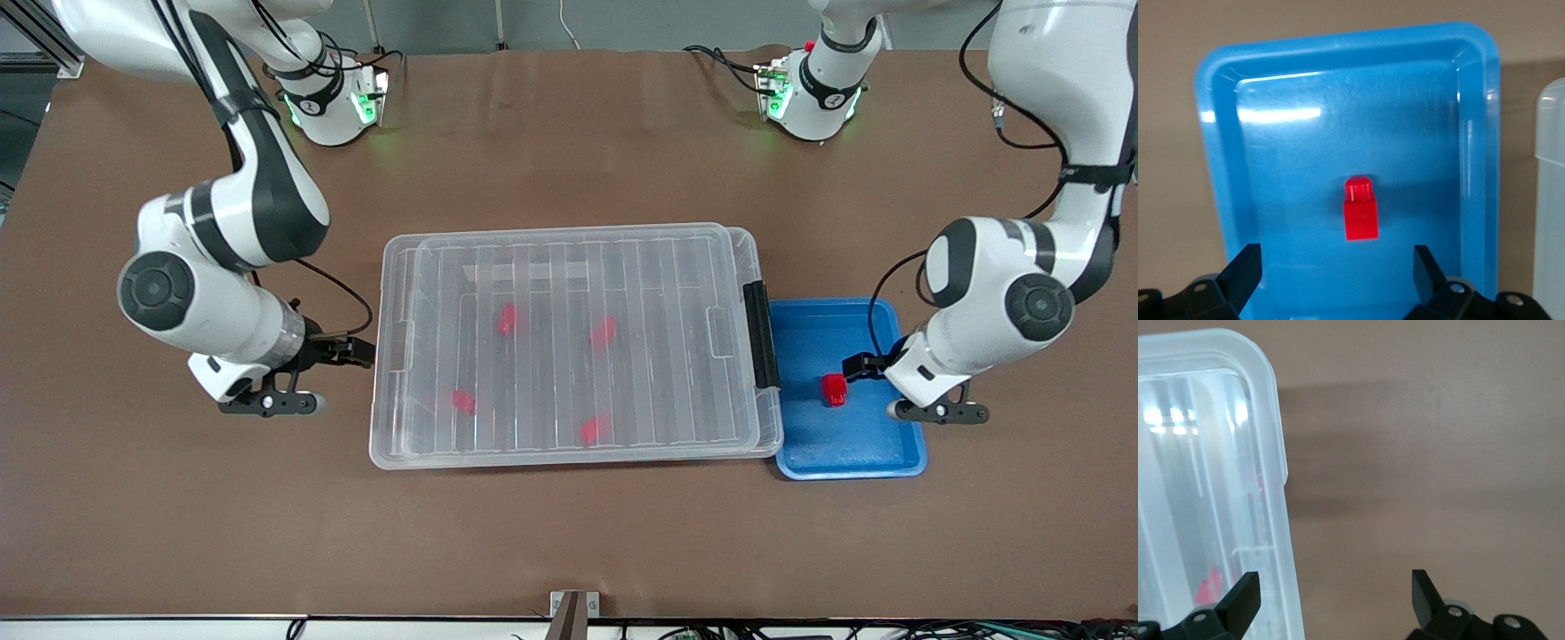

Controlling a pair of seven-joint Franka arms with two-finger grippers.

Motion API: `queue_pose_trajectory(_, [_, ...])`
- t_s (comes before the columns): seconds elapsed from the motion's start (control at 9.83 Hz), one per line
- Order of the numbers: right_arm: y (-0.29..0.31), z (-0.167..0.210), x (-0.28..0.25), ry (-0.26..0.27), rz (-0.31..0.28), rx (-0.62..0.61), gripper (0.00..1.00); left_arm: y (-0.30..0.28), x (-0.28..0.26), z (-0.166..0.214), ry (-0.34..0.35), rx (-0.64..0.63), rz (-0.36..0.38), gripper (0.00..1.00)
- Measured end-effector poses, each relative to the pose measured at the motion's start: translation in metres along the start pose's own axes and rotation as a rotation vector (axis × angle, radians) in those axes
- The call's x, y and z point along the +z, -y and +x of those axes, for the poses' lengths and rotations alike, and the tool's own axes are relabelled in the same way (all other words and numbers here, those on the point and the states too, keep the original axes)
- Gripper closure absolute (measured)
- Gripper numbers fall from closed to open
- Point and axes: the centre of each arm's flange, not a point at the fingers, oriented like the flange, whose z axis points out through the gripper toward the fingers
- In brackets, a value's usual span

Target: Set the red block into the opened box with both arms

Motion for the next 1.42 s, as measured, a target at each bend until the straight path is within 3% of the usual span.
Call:
queue_pose_trajectory(0.1, [0.005,0.002,0.013,0.005,-0.011,-0.013,0.00,-0.001,0.027,0.001,0.011,-0.002,-0.009,0.05])
queue_pose_trajectory(0.41, [0.021,0.004,0.043,0.011,-0.057,-0.058,0.00,-0.002,0.092,0.000,0.020,-0.029,-0.032,0.26])
queue_pose_trajectory(0.51, [0.020,0.004,0.043,0.008,-0.068,-0.063,0.00,-0.002,0.100,-0.001,0.018,-0.037,-0.035,0.38])
queue_pose_trajectory(0.61, [0.017,0.005,0.044,0.003,-0.085,-0.068,0.00,-0.001,0.098,0.000,0.015,-0.044,-0.034,0.41])
queue_pose_trajectory(0.81, [0.013,0.006,0.044,-0.002,-0.106,-0.074,0.00,-0.001,0.094,0.002,0.008,-0.044,-0.034,0.65])
queue_pose_trajectory(1.12, [-0.002,0.010,0.042,-0.001,-0.111,-0.083,0.00,-0.006,0.068,0.006,0.007,-0.034,-0.030,0.65])
queue_pose_trajectory(1.42, [-0.047,0.019,0.040,0.020,-0.113,-0.110,0.00,-0.045,-0.044,0.003,0.033,-0.003,-0.013,0.65])
